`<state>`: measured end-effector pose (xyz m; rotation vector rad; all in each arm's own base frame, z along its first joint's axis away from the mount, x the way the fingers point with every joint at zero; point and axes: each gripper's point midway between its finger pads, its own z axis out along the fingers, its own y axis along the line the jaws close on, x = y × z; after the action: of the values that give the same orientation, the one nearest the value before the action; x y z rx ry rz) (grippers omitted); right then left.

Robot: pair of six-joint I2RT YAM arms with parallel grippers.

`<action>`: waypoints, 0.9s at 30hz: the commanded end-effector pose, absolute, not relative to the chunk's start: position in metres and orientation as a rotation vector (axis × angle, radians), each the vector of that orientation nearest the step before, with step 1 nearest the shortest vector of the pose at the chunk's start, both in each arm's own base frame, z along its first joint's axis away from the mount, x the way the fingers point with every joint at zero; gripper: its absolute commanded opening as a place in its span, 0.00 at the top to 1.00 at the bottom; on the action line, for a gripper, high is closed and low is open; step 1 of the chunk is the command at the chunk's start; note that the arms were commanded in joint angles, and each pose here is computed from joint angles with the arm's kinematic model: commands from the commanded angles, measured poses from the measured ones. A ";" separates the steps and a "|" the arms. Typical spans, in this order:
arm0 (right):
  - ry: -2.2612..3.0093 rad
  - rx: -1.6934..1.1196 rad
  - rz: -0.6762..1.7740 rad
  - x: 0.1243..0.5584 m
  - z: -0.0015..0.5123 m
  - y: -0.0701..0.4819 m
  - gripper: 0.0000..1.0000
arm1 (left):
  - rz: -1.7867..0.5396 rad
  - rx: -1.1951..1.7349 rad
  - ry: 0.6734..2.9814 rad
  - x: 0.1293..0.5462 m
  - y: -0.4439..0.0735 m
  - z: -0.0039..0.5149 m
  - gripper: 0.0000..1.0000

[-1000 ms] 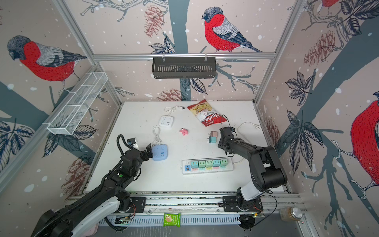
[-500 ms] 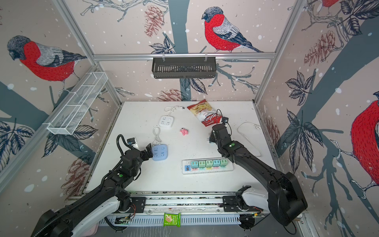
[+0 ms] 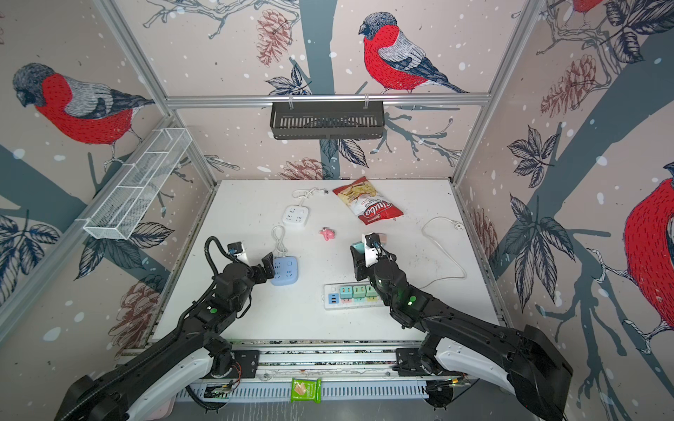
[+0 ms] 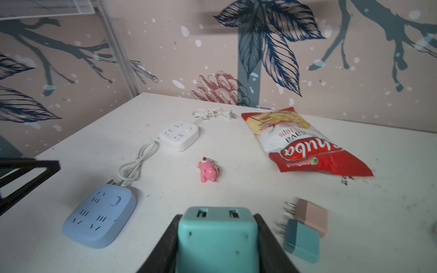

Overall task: Insert the plug
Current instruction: 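Carry the teal adapter toward the left gripper while the left reaches to meet it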

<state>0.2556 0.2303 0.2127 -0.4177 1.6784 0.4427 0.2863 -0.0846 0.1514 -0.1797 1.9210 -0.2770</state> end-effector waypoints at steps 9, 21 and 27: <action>1.236 -0.699 0.477 0.214 0.257 0.271 0.81 | -0.706 0.060 1.883 0.255 -0.145 0.234 0.07; 1.145 -0.895 0.429 0.192 0.235 0.288 0.83 | -1.091 0.387 1.802 0.204 -0.206 0.282 0.22; 1.107 -0.939 0.401 0.181 0.226 0.286 0.82 | -1.109 0.511 1.812 0.185 -0.241 0.279 0.25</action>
<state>0.1853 0.2870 0.2109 -0.9545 1.1872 0.4170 0.1894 -0.2304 0.2721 0.4702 1.8451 -1.1075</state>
